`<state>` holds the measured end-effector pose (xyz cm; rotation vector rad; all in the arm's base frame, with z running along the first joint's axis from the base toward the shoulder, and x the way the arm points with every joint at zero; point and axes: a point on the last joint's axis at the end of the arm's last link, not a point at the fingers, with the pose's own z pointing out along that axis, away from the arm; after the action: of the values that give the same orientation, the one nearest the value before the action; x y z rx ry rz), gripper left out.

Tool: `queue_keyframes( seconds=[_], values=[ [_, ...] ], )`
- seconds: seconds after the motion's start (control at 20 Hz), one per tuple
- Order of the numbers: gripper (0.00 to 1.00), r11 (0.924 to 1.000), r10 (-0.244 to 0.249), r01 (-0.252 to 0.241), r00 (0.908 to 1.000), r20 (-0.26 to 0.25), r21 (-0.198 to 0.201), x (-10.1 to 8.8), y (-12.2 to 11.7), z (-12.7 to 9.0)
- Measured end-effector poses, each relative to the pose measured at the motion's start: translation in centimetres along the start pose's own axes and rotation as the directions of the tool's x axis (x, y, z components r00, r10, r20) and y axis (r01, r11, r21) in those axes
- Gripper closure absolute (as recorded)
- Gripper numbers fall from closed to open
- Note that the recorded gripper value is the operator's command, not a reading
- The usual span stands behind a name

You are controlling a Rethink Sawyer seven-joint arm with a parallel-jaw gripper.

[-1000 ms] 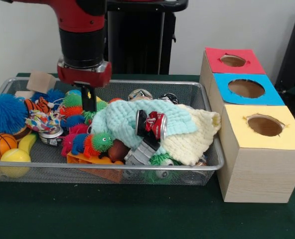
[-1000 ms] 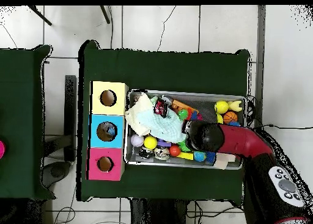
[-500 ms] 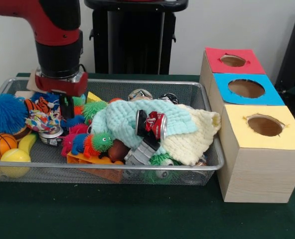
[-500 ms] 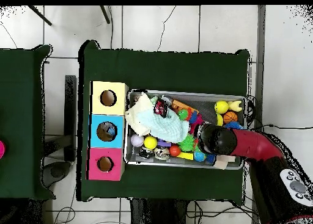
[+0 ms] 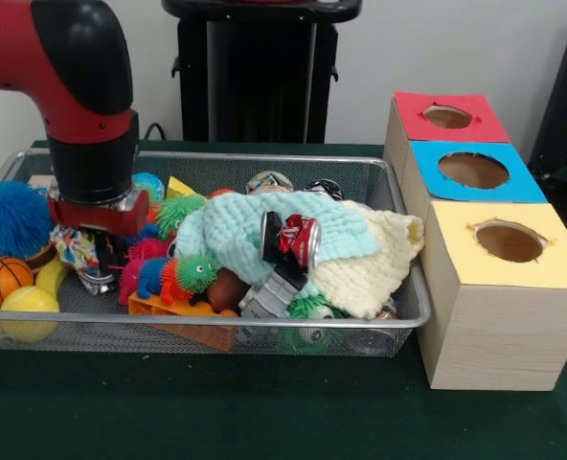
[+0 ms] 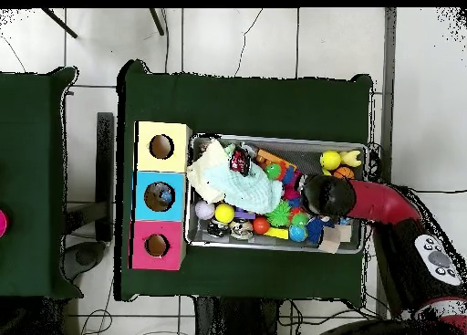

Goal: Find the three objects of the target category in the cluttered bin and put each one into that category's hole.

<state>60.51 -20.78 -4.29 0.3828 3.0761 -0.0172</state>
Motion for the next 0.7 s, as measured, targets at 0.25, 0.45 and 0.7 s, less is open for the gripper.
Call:
queue_keyframes(
  seconds=[0.25, 0.45, 0.7],
  values=[
    [1.00, 0.9998, -0.017, 0.017, 0.9998, 0.011, -0.007, -1.5, 0.5, 0.3],
    [1.00, 0.9992, -0.039, 0.039, 0.9991, 0.014, -0.009, -2.0, 0.4, 0.3],
    [1.00, 0.9970, -0.076, 0.076, 0.9969, 0.020, -0.012, -3.2, -1.4, 0.4]
  ],
)
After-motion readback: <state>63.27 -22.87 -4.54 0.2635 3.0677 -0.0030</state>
